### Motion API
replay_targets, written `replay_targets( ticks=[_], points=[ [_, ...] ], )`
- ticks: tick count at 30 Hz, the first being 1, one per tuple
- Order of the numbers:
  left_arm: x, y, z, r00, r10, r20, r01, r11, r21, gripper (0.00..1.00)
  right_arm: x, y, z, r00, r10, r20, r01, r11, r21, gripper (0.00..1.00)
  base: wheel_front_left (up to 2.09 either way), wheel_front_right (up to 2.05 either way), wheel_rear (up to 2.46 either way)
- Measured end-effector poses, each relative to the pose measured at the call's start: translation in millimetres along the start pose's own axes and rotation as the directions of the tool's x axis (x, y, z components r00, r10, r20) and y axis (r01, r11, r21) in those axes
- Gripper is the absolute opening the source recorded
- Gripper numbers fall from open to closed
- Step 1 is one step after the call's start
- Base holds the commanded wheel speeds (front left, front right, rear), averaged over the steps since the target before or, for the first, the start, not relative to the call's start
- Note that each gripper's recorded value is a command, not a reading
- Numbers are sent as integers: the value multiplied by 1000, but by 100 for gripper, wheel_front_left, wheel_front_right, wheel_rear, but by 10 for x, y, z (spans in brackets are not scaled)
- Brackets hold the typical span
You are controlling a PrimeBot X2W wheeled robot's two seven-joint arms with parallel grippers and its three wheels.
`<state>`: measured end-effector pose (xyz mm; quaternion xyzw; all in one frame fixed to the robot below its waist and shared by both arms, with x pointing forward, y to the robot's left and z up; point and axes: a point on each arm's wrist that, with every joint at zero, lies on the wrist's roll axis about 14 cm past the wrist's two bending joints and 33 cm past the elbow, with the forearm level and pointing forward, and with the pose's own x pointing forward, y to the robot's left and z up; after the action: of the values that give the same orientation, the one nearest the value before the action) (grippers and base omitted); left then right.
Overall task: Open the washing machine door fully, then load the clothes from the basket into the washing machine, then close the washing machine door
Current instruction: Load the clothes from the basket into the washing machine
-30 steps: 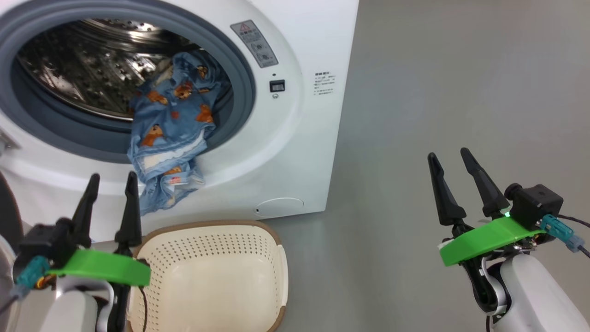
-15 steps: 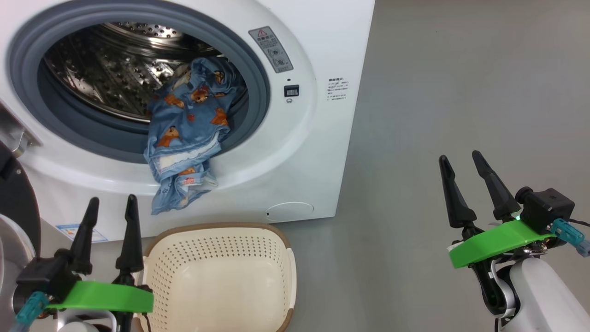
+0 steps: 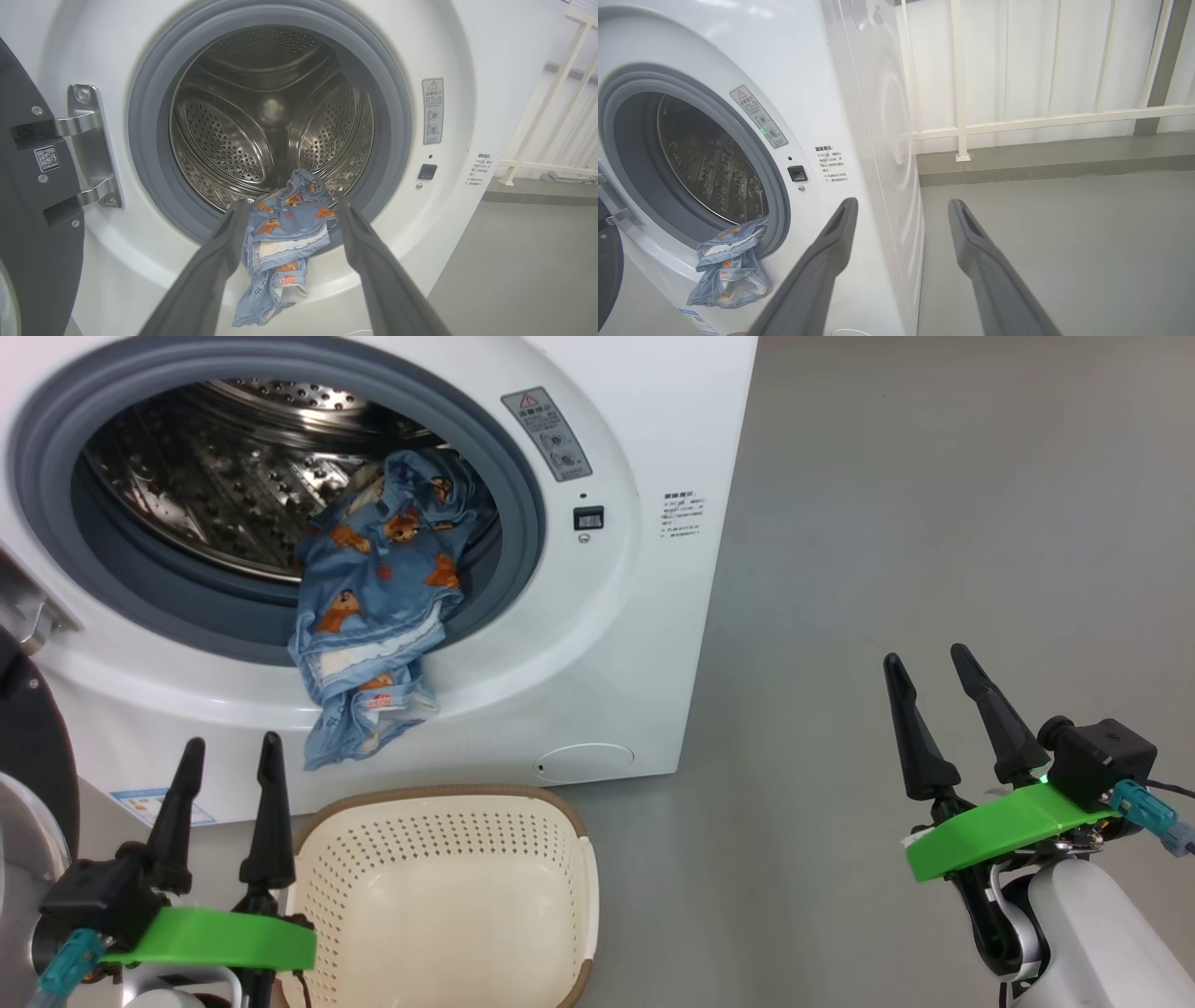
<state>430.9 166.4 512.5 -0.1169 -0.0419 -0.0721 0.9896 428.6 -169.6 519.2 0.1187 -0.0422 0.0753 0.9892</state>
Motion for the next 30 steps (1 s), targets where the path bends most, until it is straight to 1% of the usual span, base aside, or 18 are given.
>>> replay_targets(
  ticks=[21,30],
  points=[
    [3,-35,-52,1000,-4,-11,4,1000,-10,100,-10,7,-40,1000,2,-12,-2,1000,0,100,0,0,0],
    [-15,-18,-200,998,1,-57,-2,1000,-13,100,-20,18,-82,1000,6,-25,-6,1000,-1,100,0,0,0]
  ],
)
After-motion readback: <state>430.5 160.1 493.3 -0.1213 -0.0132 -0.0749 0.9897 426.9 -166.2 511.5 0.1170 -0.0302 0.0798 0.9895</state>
